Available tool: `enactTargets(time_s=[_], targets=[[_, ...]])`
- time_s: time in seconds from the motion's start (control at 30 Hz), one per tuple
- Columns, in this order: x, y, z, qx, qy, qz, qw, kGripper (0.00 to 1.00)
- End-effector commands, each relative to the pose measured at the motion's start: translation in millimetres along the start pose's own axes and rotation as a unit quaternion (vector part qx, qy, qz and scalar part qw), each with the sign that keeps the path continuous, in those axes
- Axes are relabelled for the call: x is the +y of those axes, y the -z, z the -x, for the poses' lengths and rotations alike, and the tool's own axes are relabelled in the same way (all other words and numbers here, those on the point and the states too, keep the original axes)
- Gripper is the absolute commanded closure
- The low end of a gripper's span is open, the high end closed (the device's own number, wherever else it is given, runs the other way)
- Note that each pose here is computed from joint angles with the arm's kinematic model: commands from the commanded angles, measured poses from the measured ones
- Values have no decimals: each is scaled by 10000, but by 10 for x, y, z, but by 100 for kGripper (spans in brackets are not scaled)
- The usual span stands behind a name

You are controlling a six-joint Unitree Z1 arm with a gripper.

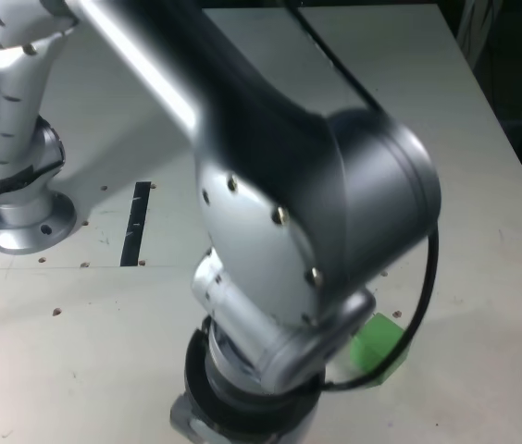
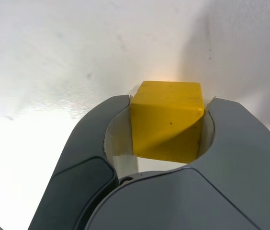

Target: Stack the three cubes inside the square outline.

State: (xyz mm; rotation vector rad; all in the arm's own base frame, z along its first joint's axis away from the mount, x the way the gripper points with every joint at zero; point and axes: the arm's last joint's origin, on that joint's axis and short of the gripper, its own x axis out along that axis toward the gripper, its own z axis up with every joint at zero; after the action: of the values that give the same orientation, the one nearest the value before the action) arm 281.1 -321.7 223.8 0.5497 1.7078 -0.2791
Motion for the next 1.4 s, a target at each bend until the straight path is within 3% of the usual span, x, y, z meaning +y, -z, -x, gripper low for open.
enactTargets(time_s=[0.0,0.13,0.3,0.5,0.63,0.77,0.97,1.17,1.37], targets=[[57,52,78,3,-25,-38,10000,82],[158,197,246,-10,-108,-121,9999,83],[417,560,614,-296,-253,-46,9992,83],[1032,1028,856,-480,-156,424,9978,83],[1478,1234,851,-414,-77,814,9958,83],[1872,1365,766,-230,-10,1224,9922,83],[2367,1465,567,110,190,1986,9798,83],[2667,1389,407,254,321,2430,9692,83],[2810,1130,201,244,539,2494,9666,83]])
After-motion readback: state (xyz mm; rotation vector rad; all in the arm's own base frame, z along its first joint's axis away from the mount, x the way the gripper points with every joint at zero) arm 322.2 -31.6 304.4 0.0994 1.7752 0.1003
